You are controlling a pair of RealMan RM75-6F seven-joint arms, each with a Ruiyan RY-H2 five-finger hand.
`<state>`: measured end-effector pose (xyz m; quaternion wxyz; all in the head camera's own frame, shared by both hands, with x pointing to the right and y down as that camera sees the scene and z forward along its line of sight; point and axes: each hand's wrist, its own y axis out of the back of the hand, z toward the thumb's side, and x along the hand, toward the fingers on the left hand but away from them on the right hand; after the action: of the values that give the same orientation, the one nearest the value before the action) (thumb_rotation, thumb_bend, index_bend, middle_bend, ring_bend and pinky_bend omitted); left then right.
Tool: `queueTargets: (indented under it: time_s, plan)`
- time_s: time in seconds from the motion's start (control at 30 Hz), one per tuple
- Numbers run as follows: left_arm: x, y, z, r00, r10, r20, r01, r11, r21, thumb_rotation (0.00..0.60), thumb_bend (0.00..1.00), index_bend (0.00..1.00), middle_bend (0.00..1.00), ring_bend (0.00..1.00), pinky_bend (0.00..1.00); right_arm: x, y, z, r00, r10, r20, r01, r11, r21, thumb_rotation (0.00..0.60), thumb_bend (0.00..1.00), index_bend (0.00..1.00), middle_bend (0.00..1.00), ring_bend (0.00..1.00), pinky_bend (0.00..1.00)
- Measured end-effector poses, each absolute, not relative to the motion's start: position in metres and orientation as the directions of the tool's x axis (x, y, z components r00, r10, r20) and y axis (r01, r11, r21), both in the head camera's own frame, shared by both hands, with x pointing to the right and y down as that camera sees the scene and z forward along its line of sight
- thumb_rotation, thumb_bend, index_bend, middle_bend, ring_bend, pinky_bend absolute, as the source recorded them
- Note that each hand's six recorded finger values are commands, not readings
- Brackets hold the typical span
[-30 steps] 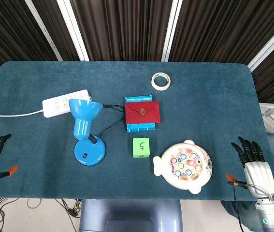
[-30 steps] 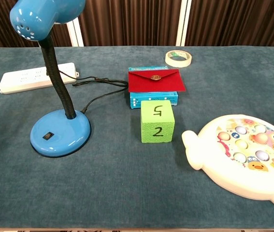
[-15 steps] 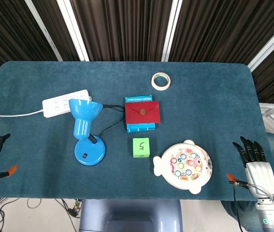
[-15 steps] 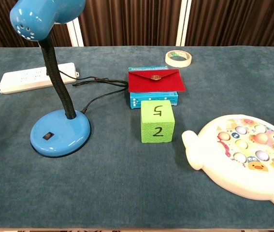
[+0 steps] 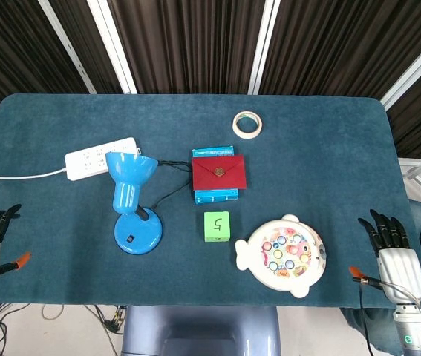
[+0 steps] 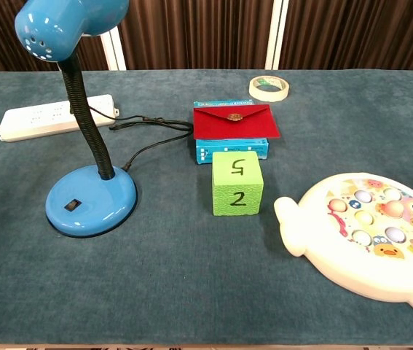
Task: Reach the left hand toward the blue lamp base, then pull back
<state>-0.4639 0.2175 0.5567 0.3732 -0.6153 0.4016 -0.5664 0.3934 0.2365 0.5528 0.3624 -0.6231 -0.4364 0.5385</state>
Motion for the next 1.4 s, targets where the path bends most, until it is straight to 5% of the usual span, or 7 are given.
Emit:
queueTargets:
  time_s: [0.23,0.63,1.4]
  plan:
    - [-0.446,0.221,0.569,0.131,-0.906,0.402,-0.053,-0.411,-0.910,0.600,0.34,0.14,0.68,0.59,0.66,0.395,0.236,0.552,0.029,0.936,-0.350,0.154,-0.351,-0.924,0.600,0.14,0.14,0.01,0.01,0.00]
    - [-0.401,0.235,0.634,0.294,-0.738,0.608,0.012,-0.633,-0.774,0.600,0.34,0.10,0.67,0.59,0.68,0.399,0.234,0.550,0.001,0.939,-0.344,0.162,-0.339,-0.927,0.600,0.14,0.14,0.01,0.01,0.00]
    - [-0.334,0.249,0.671,0.406,-0.606,0.685,0.152,-0.694,-0.704,0.600,0.34,0.09,0.67,0.59,0.69,0.403,0.233,0.549,-0.016,0.939,-0.345,0.170,-0.337,-0.926,0.600,0.14,0.14,0.01,0.01,0.00]
